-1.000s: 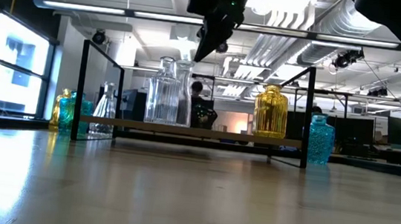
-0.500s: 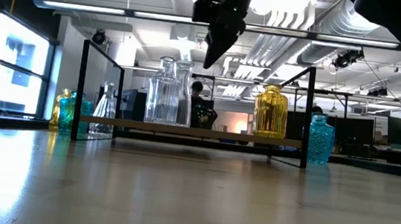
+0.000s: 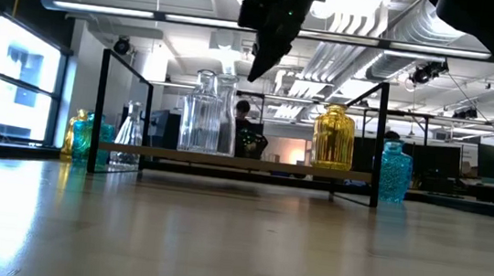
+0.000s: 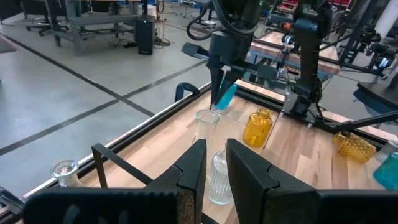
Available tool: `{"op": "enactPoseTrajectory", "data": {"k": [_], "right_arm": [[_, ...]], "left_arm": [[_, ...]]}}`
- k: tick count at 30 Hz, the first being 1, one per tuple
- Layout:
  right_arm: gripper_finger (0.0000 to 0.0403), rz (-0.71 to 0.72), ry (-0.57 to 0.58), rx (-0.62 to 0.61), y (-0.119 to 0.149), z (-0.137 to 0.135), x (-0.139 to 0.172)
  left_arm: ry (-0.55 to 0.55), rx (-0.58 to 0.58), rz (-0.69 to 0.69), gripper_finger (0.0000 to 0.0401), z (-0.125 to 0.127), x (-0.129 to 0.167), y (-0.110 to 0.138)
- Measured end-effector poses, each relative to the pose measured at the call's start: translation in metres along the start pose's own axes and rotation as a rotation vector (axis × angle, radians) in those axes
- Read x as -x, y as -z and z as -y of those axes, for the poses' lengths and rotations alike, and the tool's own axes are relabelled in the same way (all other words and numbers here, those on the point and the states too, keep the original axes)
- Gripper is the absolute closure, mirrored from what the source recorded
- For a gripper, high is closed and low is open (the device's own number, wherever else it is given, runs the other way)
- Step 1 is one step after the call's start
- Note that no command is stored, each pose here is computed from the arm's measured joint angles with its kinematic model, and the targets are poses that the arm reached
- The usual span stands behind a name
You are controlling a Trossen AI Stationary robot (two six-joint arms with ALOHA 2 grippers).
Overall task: Sort vases onto shelf
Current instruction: Put the transparent vase on the shelf aligned with the other transparent vase
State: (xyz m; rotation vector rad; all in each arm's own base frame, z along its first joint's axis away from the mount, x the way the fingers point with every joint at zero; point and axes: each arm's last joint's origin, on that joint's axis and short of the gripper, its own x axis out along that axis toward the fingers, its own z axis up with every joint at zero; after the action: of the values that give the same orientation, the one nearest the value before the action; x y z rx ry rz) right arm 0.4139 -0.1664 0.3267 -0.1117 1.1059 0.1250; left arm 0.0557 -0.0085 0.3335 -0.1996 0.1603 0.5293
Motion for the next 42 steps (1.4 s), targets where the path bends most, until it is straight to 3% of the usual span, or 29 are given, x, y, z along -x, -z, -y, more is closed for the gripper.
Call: {"op": "enactPoseTrajectory", "data": {"k": [14,42], "right_arm": [[0.0403,-0.024,-0.036,0.003,0.006,0.0,-0.028],[0.0403,0.06,-0.074,0.047,-0.003,-0.007,-0.03]], "left_arm": [[0.0,-0.006,0.0,0.0345,0.0,0.0,0.0],[-0.001,-0.006,0.001,0.0345,0.0,0.0,0.0]]}}
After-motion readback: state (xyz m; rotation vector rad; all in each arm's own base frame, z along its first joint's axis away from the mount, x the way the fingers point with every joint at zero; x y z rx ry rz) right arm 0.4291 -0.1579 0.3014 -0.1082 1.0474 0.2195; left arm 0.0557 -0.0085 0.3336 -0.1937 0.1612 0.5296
